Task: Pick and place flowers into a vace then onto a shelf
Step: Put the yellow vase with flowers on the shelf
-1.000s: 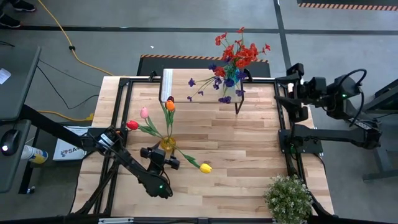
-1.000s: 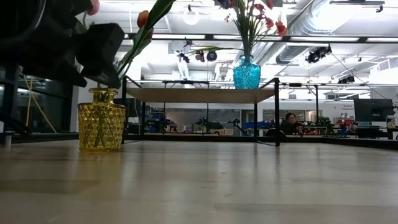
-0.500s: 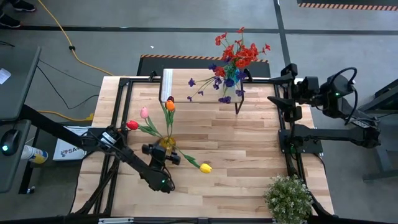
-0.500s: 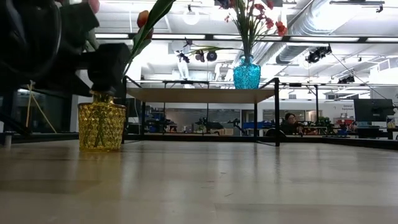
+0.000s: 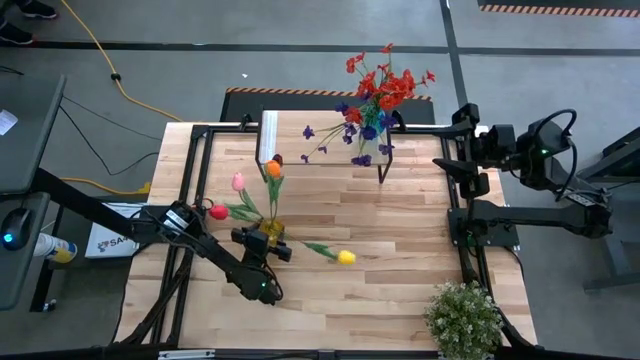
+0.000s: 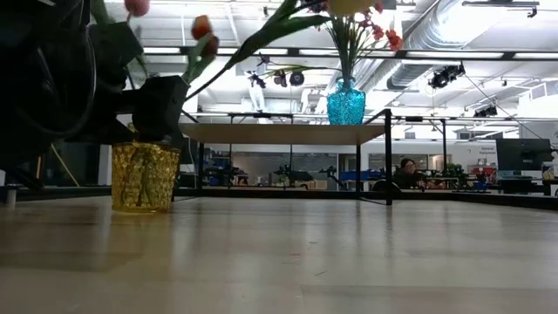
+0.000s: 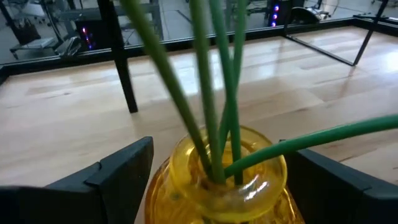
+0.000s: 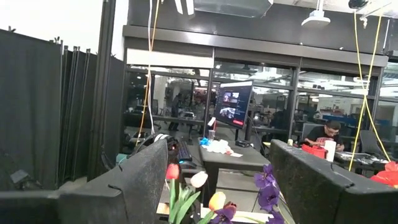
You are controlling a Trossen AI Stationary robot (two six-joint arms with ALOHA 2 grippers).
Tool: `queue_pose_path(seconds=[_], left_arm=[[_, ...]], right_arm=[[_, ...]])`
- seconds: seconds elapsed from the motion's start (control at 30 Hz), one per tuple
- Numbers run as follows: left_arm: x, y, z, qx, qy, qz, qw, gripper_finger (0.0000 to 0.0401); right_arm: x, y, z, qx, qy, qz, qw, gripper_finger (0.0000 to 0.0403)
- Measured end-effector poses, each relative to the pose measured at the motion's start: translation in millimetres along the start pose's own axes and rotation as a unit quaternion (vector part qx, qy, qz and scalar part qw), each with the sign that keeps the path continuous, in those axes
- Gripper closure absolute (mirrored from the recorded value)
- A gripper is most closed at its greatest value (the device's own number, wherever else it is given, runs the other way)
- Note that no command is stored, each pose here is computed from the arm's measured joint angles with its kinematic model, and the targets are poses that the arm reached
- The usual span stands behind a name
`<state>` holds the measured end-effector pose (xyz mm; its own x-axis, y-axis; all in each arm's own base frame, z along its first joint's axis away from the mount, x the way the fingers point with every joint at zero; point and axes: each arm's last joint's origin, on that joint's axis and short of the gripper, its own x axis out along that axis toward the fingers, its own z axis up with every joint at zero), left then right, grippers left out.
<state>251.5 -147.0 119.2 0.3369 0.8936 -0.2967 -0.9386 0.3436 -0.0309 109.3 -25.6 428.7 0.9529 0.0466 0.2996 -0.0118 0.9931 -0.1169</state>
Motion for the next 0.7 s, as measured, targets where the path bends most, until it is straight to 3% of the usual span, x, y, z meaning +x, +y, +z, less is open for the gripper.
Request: queue_pose_path(seconds=[0.7], left_arm=[[-0.1,-2.3,-0.8,0.014,-0.011,-0.016,1.000,0.0027]], right_arm=[[0.0,0.0,-2.2,0.005,0.011,0.000,1.000,0.0130]])
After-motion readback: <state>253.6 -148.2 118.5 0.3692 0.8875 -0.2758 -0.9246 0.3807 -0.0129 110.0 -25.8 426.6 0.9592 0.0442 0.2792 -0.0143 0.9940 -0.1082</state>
